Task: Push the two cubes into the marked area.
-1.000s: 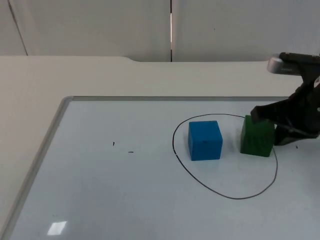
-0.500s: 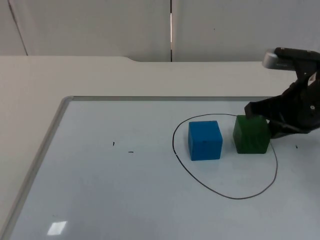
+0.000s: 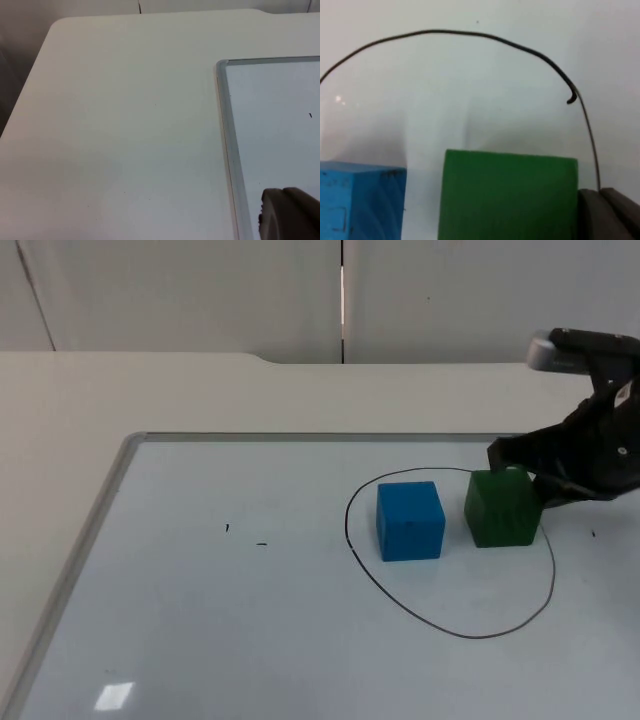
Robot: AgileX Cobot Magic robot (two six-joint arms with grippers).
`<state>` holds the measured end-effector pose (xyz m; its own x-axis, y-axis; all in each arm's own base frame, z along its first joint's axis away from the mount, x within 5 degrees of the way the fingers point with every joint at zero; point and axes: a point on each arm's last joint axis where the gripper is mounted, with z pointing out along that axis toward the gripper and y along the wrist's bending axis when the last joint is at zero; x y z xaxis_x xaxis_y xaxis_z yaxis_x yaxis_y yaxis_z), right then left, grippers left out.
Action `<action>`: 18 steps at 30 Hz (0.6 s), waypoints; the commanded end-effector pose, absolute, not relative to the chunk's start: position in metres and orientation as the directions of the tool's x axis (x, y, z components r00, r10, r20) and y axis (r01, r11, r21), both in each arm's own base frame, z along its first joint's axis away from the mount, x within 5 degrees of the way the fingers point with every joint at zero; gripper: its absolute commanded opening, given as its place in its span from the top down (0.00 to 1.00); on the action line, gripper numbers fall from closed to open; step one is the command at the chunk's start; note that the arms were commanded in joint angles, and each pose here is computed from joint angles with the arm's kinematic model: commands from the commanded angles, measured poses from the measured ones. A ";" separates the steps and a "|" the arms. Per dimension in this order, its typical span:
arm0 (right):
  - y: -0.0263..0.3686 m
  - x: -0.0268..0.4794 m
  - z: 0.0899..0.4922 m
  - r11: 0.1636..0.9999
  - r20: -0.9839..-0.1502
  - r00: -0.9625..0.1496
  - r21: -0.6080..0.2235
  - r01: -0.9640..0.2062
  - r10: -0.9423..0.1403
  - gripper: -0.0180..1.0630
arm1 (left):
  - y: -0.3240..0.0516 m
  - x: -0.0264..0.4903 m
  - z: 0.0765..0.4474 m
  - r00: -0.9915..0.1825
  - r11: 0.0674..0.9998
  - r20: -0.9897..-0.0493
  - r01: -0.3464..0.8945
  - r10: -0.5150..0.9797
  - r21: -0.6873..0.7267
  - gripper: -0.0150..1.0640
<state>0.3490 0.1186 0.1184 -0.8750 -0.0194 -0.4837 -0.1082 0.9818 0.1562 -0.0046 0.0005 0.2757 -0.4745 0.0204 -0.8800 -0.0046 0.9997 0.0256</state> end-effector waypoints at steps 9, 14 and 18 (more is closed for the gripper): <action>0.122 0.352 0.104 0.982 -0.489 -0.872 0.144 -0.124 -0.038 0.98 | 0.001 -0.005 0.275 -0.474 1.000 -0.880 -0.010 0.020 0.028 0.99; 0.130 0.353 0.109 0.978 -0.535 -0.843 0.147 -0.149 -0.048 0.98 | 0.001 -0.005 0.275 -0.474 1.000 -0.880 -0.010 0.020 0.028 0.99; 0.131 0.356 0.112 0.977 -0.566 -0.824 0.153 -0.149 -0.037 0.98 | 0.001 -0.005 0.275 -0.474 1.000 -0.880 -0.010 0.020 0.028 0.99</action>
<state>0.3539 0.1281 0.1055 -0.8435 -0.0333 -0.5362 -0.1351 0.9791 0.1517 -0.0046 0.0005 0.2757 -0.4745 0.0204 -0.8800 -0.0046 0.9997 0.0256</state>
